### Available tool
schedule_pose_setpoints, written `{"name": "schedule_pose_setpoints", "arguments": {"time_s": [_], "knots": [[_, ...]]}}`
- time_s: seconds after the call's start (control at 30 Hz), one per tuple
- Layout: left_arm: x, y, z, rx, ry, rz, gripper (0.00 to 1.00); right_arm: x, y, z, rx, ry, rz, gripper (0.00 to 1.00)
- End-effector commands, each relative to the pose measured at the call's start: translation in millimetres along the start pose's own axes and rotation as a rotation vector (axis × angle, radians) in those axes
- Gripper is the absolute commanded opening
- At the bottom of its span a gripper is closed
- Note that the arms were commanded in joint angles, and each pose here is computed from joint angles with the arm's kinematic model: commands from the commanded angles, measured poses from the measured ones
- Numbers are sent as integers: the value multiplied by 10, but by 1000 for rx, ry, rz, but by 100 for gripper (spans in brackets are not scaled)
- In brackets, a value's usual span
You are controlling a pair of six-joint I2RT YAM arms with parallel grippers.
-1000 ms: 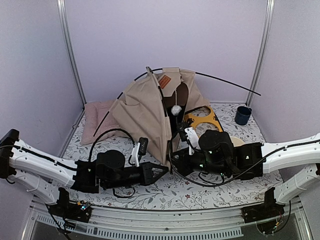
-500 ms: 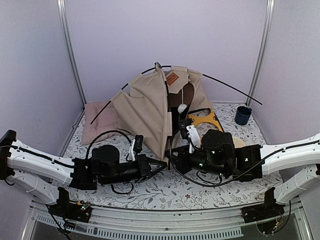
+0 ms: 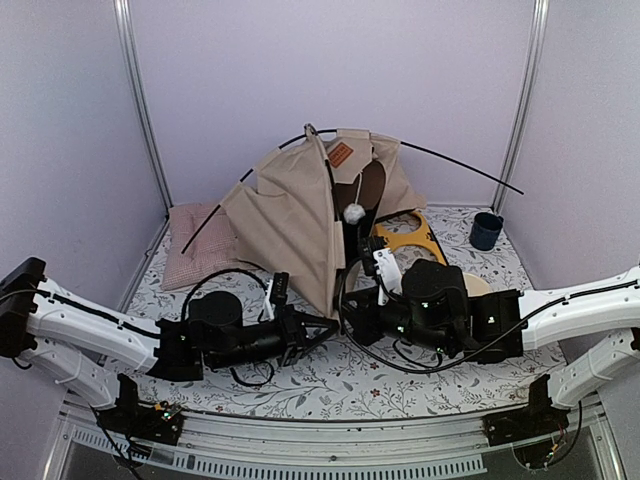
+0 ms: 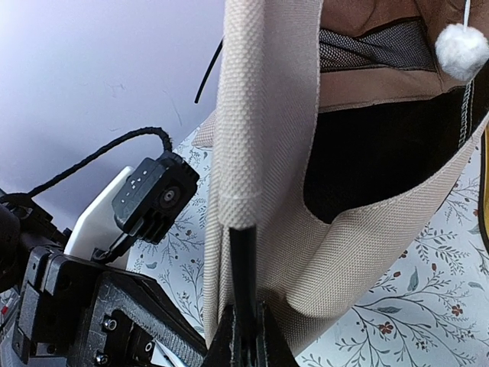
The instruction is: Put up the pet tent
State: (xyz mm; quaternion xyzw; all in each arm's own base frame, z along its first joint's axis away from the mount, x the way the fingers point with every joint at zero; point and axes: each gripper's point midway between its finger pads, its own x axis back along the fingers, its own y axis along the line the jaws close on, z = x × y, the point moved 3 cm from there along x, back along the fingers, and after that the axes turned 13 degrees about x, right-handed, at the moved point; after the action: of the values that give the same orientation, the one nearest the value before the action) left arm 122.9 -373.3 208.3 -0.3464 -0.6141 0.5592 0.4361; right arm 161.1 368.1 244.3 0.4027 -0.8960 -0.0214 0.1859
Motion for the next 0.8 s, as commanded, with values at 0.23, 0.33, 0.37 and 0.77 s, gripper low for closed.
{"name": "schedule_pose_setpoints", "arguments": {"time_s": [0.23, 0.33, 0.37, 0.77], "knots": [[136, 77, 233, 26, 149, -49, 0, -23, -150, -325, -135, -182, 51, 0], [195, -65, 126, 27, 106, -17, 0, -109, -44, -4, -142, -111, 37, 0], [211, -91, 85, 29, 89, -13, 0, -134, -1, 96, -143, -87, 31, 0], [299, 88, -65, -41, 35, -145, 5, -162, 165, 524, -133, 54, 33, 0]]}}
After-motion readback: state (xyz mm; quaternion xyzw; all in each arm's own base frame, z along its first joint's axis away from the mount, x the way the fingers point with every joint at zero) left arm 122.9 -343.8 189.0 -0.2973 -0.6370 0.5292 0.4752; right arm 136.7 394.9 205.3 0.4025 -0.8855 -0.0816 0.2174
